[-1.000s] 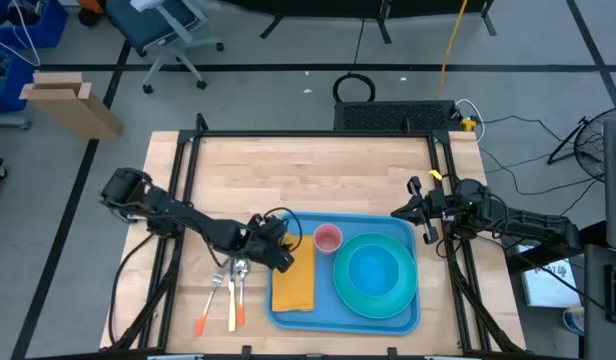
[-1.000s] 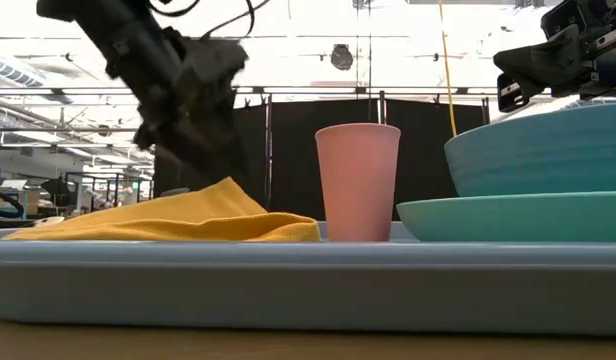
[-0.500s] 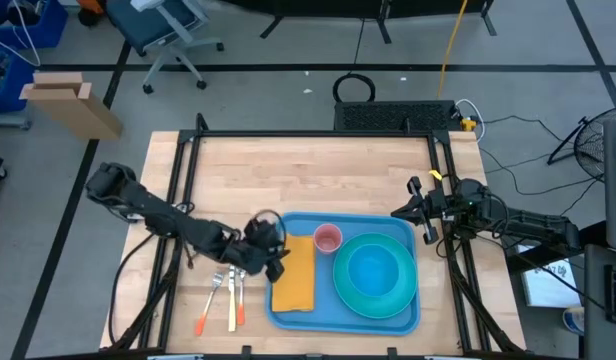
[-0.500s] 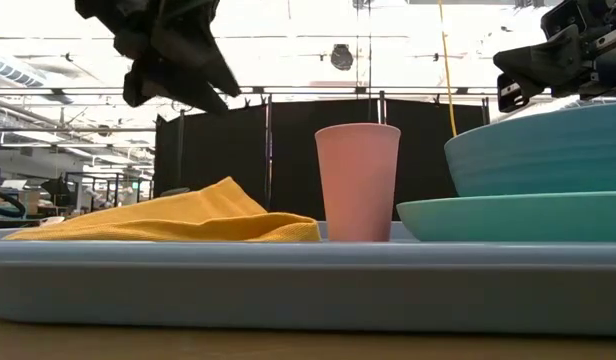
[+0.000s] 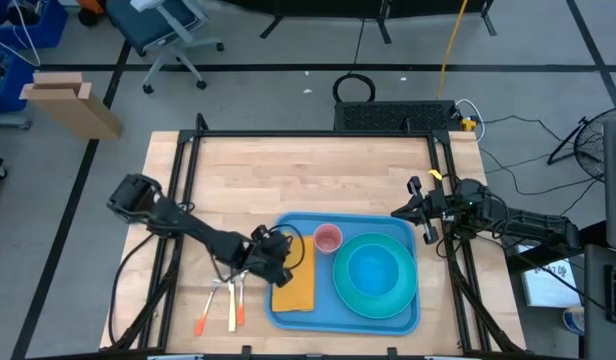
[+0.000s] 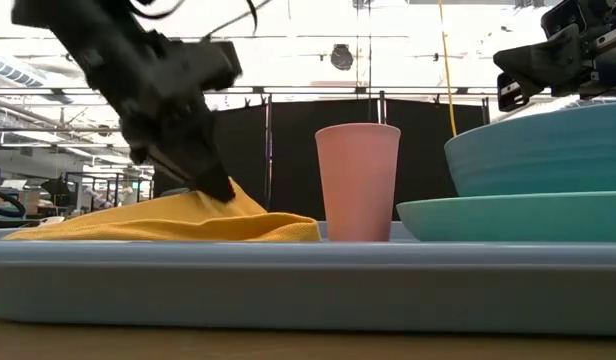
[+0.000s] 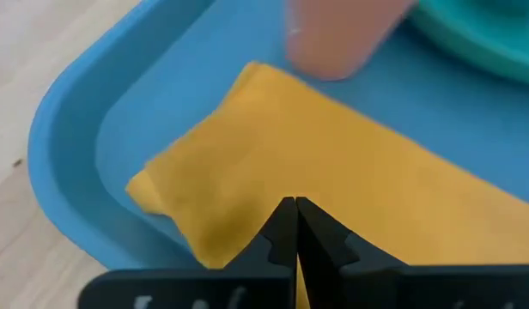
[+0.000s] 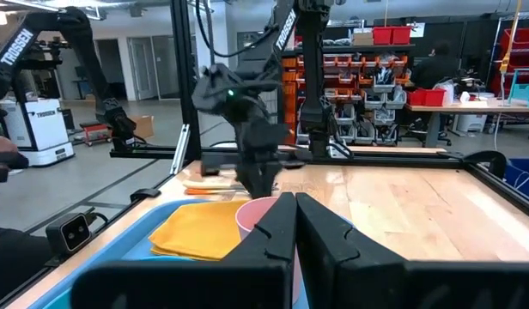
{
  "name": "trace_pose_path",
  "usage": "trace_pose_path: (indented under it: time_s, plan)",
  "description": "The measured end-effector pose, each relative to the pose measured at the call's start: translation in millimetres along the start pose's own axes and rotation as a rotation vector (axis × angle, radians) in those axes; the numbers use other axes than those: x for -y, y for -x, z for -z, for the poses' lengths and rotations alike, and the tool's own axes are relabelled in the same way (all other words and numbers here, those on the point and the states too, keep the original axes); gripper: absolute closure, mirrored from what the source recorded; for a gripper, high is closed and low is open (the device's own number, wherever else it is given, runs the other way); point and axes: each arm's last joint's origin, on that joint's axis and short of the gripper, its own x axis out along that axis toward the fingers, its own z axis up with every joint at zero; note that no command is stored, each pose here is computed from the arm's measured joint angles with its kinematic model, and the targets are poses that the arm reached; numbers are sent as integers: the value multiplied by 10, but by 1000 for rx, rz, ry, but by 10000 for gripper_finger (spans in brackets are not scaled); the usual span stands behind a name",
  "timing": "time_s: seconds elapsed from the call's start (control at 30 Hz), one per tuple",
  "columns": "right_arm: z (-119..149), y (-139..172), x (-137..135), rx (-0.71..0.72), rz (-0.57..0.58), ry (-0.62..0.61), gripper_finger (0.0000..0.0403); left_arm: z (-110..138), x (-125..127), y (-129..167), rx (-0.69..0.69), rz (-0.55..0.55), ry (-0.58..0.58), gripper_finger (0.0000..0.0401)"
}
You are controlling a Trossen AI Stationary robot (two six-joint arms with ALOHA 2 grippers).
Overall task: Set up tray
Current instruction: Put the yellow table napkin on the blue serving tray to the bottom left of the pink plastic cup, then put the orange spoon on top of the yellow table napkin
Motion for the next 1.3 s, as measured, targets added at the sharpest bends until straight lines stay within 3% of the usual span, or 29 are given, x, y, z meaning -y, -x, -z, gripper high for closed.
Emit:
trace_pose_path:
  time_s: [0.17,0.43,0.57,0.77,0.9,1.03,1.3]
  plan:
    - [1,0,0,-1,0,0,403,73,-76,-216,-104,-24,11,398]
    - [4,0,0,-3,0,-2,403,81,-62,-339,-92,-9,-18,399]
    - [3,0,0,-3,0,-1,403,3,-65,-203,-80,29,-36,392]
    - [3,0,0,-3,0,-1,403,-168,-38,253,16,81,-13,386]
    - [3,0,0,-3,0,-1,403,-206,-37,594,-4,64,132,397]
    - [4,0,0,-3,0,-2,403,4,11,789,-145,-23,300,399]
    - [17,-4,3,-17,1,-11,403,510,241,705,-356,-103,516,394]
